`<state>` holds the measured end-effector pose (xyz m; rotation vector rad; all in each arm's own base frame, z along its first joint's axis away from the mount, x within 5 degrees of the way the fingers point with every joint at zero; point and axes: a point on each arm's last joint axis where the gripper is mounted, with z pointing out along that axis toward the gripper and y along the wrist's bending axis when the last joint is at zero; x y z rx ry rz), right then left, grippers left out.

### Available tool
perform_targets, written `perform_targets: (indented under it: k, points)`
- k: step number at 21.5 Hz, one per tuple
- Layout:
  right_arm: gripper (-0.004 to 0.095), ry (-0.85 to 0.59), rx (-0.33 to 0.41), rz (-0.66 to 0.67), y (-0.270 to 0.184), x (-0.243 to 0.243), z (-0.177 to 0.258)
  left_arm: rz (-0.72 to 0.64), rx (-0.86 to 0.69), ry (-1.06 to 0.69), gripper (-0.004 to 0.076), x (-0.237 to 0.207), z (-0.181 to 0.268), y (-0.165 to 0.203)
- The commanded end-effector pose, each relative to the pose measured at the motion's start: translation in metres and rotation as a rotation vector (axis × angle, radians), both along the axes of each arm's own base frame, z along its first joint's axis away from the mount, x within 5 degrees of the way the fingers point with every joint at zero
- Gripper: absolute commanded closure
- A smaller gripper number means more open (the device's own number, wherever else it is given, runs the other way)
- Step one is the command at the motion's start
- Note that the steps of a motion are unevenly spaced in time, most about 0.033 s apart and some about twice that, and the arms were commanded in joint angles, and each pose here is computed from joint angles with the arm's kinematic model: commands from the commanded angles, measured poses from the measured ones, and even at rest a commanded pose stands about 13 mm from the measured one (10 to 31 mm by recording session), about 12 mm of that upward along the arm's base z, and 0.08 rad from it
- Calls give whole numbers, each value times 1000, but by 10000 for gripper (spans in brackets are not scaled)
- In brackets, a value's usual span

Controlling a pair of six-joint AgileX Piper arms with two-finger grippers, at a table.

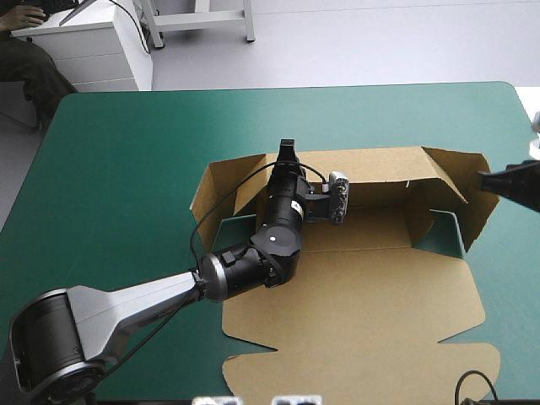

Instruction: Fold the box

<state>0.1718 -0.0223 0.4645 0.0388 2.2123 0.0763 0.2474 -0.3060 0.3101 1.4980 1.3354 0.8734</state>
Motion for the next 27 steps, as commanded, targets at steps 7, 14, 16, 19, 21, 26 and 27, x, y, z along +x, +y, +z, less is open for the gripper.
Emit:
perform_targets:
  k: [7,14,16,19,21,26,27]
  points:
    - [922,-49,61,87,-14,94,17,-13,-56,-95,731,-5,34,6]
    - [922,66,123,127,-30,176,-37,-13,-56,-95,731,-5,34,6]
    - [922,115,118,146,-33,187,-53,-13,-56,-95,731,-5,34,6]
    - [922,153,145,152,-34,196,-66,-13,-56,-95,731,-5,34,6]
    - [922,174,153,183,-32,197,-70,-13,-56,-95,731,-5,34,6]
    - [922,303,153,230,-31,191,-84,-13,-56,-95,731,-5,34,6]
    - [922,320,150,232,-31,190,-86,-13,-56,-95,731,-5,34,6]
